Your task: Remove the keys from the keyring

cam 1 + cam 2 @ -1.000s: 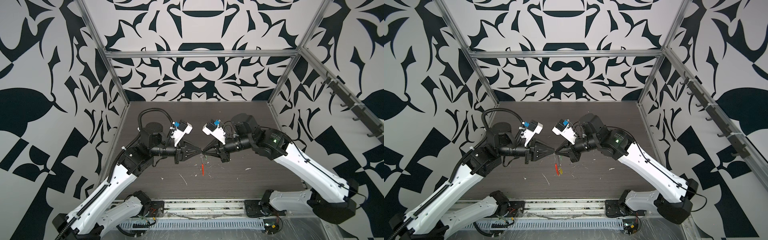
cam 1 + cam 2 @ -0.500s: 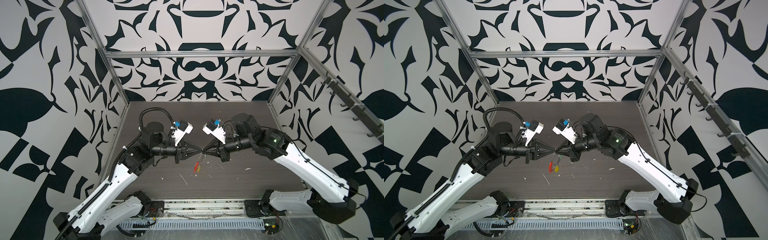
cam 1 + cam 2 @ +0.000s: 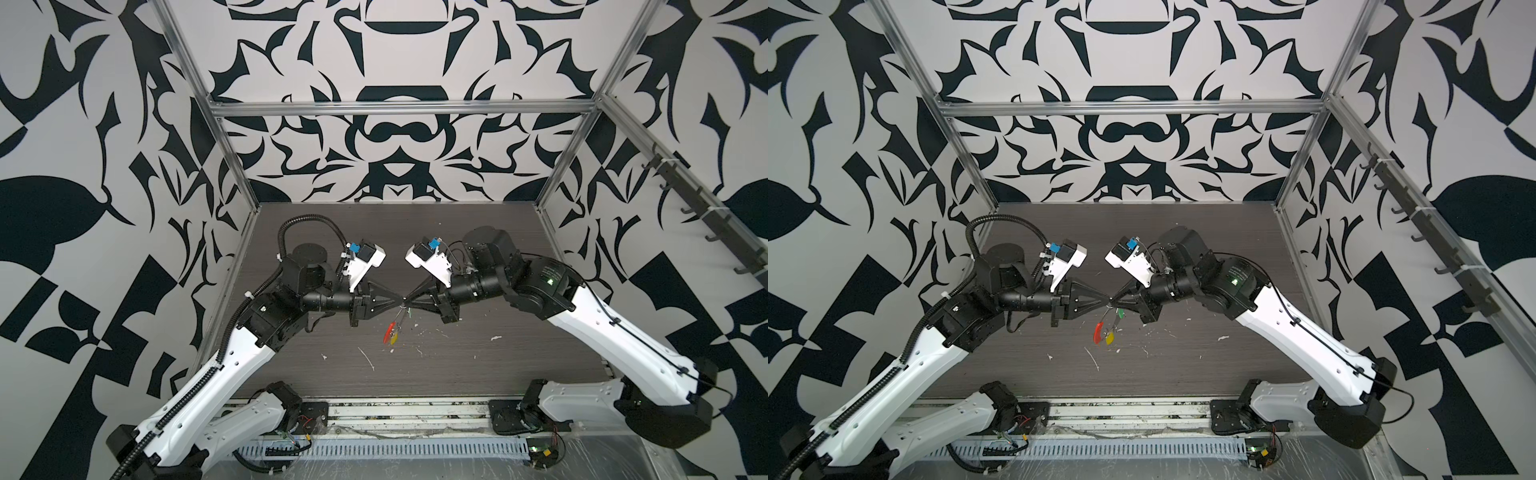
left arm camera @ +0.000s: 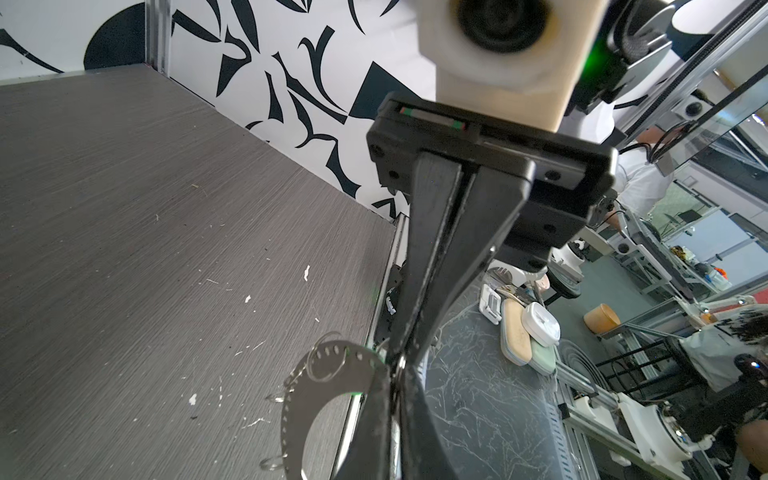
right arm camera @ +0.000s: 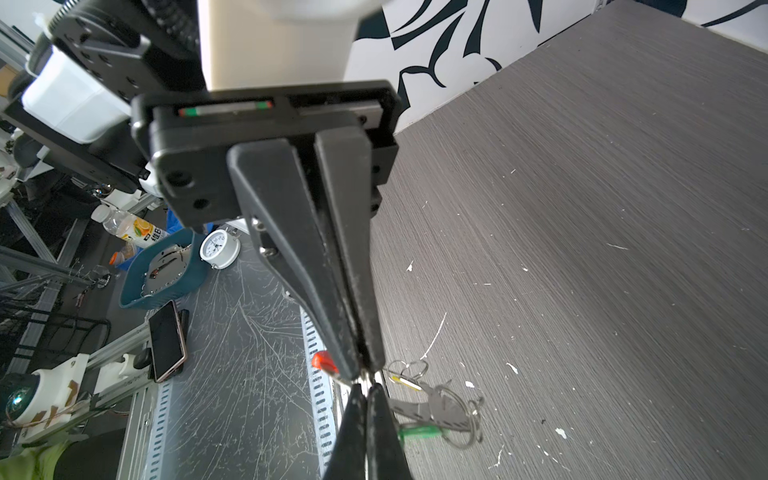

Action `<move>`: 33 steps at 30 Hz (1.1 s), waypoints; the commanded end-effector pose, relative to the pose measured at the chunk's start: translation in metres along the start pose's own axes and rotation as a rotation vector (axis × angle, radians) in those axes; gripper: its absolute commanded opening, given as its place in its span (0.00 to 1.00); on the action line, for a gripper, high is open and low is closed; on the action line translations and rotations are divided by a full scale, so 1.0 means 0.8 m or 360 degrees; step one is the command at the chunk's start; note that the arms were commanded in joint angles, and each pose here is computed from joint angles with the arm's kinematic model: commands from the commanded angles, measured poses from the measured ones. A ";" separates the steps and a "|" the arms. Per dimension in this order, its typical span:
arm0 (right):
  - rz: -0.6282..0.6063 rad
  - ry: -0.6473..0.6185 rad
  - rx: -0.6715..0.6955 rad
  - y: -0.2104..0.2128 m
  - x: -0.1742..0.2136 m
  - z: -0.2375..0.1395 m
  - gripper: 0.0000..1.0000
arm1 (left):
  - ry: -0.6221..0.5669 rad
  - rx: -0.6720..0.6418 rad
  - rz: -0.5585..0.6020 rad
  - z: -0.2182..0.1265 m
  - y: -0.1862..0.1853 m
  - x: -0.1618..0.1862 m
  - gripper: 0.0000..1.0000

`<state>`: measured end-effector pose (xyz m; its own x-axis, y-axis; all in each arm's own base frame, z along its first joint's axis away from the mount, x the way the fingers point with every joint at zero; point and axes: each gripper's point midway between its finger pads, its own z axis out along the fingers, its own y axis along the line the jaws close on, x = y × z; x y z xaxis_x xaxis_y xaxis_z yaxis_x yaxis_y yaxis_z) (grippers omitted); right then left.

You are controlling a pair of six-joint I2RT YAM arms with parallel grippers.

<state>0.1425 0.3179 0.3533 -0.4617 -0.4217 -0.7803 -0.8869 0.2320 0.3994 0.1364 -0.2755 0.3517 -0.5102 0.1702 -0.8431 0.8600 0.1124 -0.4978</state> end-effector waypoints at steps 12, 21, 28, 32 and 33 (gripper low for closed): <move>-0.0209 -0.0386 0.0035 0.020 -0.047 -0.036 0.35 | -0.0203 -0.0045 0.0127 -0.013 -0.006 -0.024 0.00; -0.0299 -0.0528 0.0029 0.019 -0.024 -0.041 0.43 | -0.0265 -0.0036 0.0150 -0.020 -0.015 -0.031 0.00; -0.0312 -0.0614 0.0092 0.008 -0.022 -0.040 0.42 | -0.0331 -0.0027 0.0153 -0.022 -0.016 -0.037 0.00; -0.0321 -0.0656 0.0142 0.001 -0.027 -0.042 0.39 | -0.0332 -0.0019 0.0146 -0.021 -0.016 -0.035 0.00; -0.0317 -0.0664 0.0159 -0.002 -0.027 -0.041 0.38 | -0.0336 -0.0019 0.0145 -0.021 -0.015 -0.036 0.00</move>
<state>0.1484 0.2996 0.3602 -0.2919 -0.1704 -0.9412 -0.9350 0.2580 0.2432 0.1409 -0.2665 0.3754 -0.4434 0.0067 -0.8963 0.8886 0.1341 -0.4386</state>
